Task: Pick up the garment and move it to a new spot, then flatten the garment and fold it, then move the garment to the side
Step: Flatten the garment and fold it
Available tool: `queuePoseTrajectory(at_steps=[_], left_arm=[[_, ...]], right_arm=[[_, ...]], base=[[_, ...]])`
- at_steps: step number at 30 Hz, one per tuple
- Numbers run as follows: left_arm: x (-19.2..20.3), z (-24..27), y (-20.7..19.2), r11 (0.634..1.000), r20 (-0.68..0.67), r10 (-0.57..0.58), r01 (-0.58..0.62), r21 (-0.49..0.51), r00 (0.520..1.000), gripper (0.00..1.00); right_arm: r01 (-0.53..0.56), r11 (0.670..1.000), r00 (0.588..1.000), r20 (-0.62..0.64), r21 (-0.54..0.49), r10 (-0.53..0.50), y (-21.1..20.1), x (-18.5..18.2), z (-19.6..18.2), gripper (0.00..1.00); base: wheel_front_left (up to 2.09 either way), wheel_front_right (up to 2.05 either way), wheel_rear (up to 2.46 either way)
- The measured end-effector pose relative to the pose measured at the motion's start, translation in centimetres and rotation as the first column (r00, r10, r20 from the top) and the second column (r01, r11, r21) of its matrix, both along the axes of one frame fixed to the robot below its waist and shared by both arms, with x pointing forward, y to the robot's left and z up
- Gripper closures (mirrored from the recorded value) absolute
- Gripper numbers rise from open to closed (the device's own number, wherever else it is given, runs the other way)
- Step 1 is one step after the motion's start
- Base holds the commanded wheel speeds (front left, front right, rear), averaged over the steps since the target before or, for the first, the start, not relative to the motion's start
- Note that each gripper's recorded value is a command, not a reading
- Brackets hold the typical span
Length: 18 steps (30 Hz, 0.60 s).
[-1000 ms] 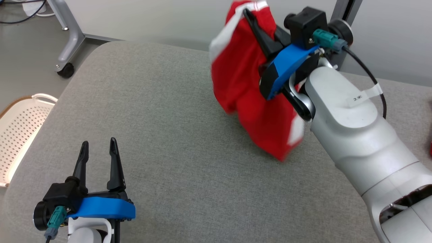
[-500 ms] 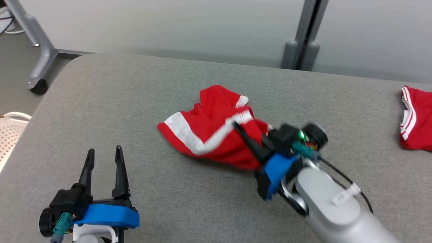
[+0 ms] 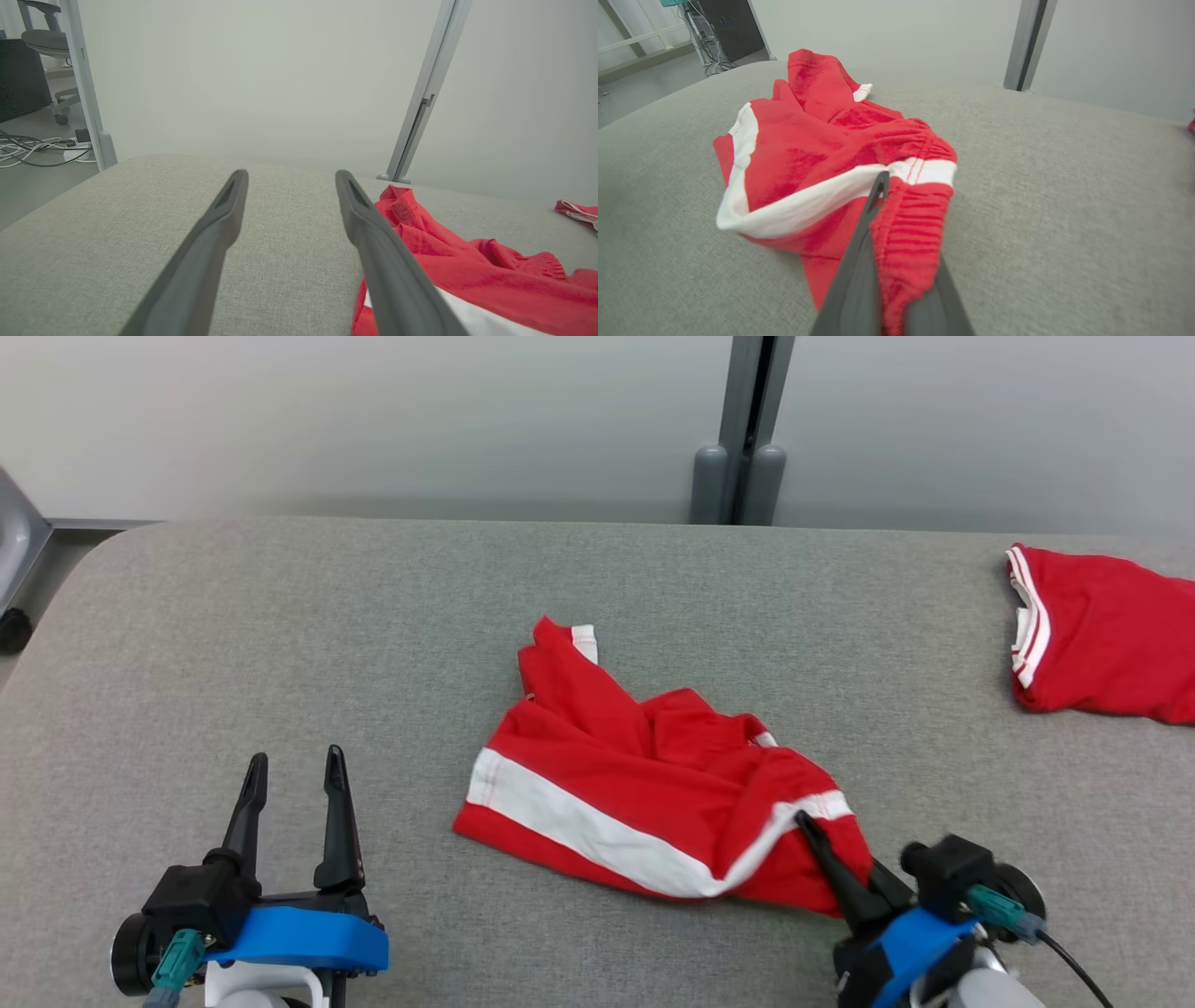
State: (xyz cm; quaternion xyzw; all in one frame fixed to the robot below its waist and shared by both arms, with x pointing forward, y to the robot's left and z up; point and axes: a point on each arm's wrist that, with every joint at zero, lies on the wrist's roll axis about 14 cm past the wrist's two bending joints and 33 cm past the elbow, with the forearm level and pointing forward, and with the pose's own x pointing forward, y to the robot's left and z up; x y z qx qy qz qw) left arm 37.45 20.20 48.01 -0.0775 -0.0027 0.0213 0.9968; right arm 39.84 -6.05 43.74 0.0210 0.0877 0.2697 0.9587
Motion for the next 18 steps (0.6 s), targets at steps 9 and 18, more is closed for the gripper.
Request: queuePoseTrajectory(at_steps=[9,18], left_arm=[[0.5,0.0,-1.1,0.999,0.001,-0.035,0.035,-0.001,0.999,0.00],[0.5,0.5,-1.7,0.998,0.016,-0.058,0.057,0.007,0.998,0.00]], right_arm=[[0.203,0.978,0.978,-0.059,0.044,-0.200,-4.8,-1.5,-1.3,0.00],[0.325,0.944,0.938,0.103,0.062,-0.330,-9.3,0.1,3.5,0.00]], base=[[0.00,0.00,0.00],[0.00,0.00,0.00]])
